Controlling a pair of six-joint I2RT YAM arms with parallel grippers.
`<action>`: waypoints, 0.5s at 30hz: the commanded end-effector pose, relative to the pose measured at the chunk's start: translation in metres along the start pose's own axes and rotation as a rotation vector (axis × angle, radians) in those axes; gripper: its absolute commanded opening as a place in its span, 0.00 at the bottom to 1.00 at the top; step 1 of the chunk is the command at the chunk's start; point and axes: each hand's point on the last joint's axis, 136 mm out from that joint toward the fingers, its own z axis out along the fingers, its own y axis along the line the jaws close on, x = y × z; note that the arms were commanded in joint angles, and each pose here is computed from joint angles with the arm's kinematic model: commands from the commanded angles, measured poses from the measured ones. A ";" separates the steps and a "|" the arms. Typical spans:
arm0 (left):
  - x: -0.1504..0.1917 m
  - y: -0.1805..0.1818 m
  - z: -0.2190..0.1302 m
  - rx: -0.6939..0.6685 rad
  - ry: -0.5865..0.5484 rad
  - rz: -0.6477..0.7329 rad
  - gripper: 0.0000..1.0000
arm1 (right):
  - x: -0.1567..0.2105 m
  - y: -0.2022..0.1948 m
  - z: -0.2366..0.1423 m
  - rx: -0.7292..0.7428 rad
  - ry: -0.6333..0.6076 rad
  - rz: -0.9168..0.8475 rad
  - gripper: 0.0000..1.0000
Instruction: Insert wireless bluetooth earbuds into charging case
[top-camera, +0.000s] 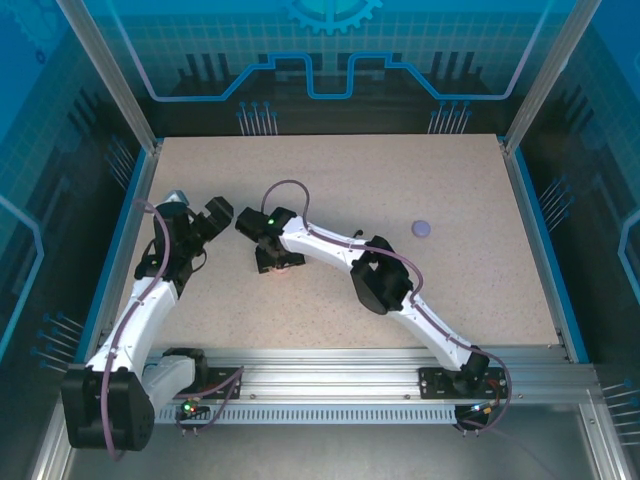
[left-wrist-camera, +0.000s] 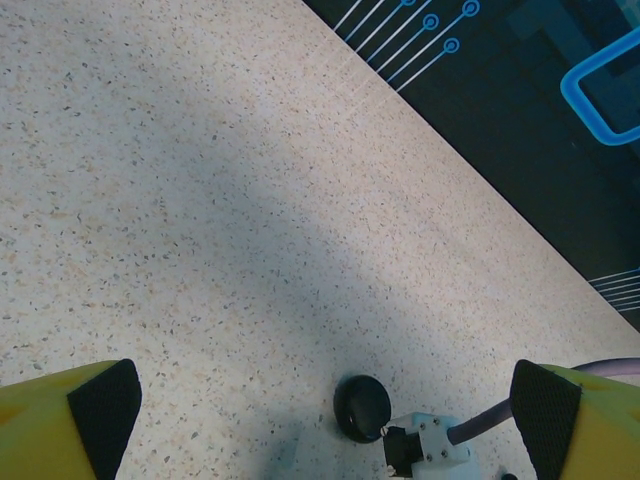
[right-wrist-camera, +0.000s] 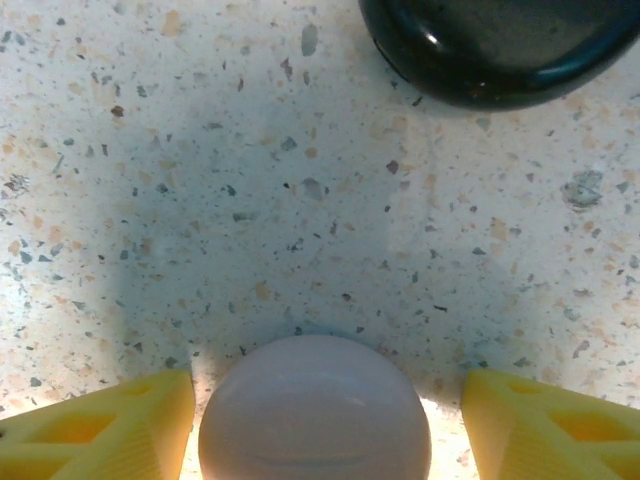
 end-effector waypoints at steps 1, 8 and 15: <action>0.007 0.003 -0.002 0.015 0.023 -0.022 0.99 | 0.010 -0.004 0.006 0.049 0.025 0.002 0.70; 0.015 0.001 0.003 0.041 0.051 -0.046 0.99 | 0.010 -0.009 0.013 0.067 0.034 -0.005 0.67; 0.024 0.000 0.004 0.077 0.074 -0.074 0.99 | 0.011 -0.012 0.018 0.075 0.054 0.005 0.64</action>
